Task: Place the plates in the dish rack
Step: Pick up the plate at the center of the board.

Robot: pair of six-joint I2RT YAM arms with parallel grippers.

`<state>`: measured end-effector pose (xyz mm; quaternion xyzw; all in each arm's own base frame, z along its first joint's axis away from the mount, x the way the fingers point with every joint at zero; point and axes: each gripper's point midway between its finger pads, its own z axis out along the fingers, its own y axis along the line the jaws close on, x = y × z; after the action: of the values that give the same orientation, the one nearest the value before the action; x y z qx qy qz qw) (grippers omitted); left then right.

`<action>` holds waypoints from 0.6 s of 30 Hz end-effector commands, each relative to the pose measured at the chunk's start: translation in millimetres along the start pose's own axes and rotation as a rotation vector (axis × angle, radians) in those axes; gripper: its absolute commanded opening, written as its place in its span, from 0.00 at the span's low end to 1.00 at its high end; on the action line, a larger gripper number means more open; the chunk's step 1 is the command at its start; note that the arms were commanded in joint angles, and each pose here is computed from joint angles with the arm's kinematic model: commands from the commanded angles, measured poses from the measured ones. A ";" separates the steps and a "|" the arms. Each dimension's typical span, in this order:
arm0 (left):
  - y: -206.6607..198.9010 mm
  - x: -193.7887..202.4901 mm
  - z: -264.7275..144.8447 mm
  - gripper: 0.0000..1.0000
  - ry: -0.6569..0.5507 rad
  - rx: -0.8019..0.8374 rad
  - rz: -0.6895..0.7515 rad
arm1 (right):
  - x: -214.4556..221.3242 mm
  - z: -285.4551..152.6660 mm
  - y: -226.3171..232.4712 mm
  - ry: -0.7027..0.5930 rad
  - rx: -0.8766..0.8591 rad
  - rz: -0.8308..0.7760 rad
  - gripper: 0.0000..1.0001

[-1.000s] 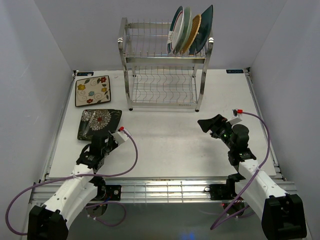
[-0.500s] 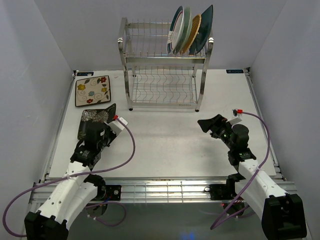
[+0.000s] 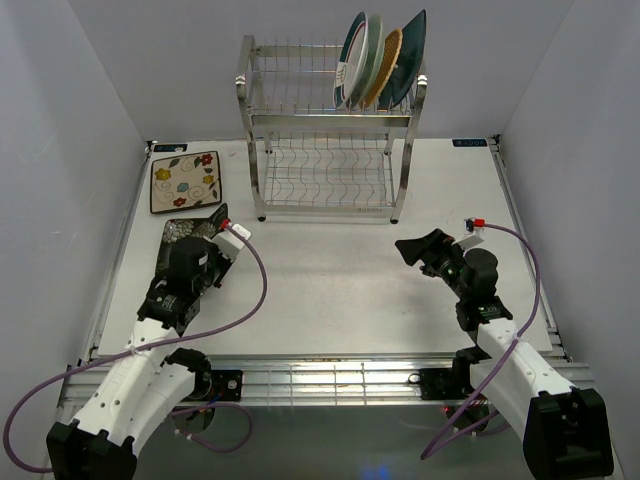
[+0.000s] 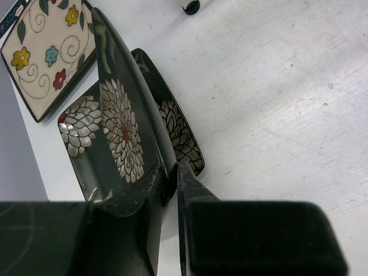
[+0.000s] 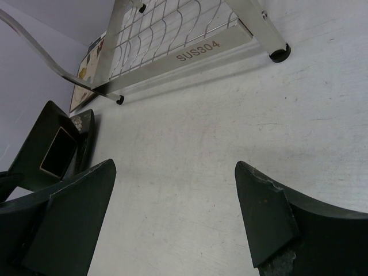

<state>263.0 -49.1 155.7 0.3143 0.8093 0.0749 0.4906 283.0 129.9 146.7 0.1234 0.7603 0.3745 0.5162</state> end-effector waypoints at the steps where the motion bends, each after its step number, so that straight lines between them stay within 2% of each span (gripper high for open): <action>1: 22.1 -40.3 -8.7 0.00 -0.113 -0.070 -0.059 | -22.8 0.6 18.7 -0.056 -0.046 -0.038 0.90; 9: 23.6 -52.9 -10.9 0.00 -0.134 -0.059 -0.110 | -22.5 1.2 17.5 -0.054 -0.042 -0.042 0.90; 18: 43.5 -77.6 -23.6 0.00 -0.196 -0.124 -0.146 | -21.8 1.1 17.7 -0.051 -0.044 -0.042 0.90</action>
<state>271.1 -56.1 183.6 0.2634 0.8171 0.0471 0.5107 281.7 129.3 144.4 0.1211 0.7640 0.3704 0.5143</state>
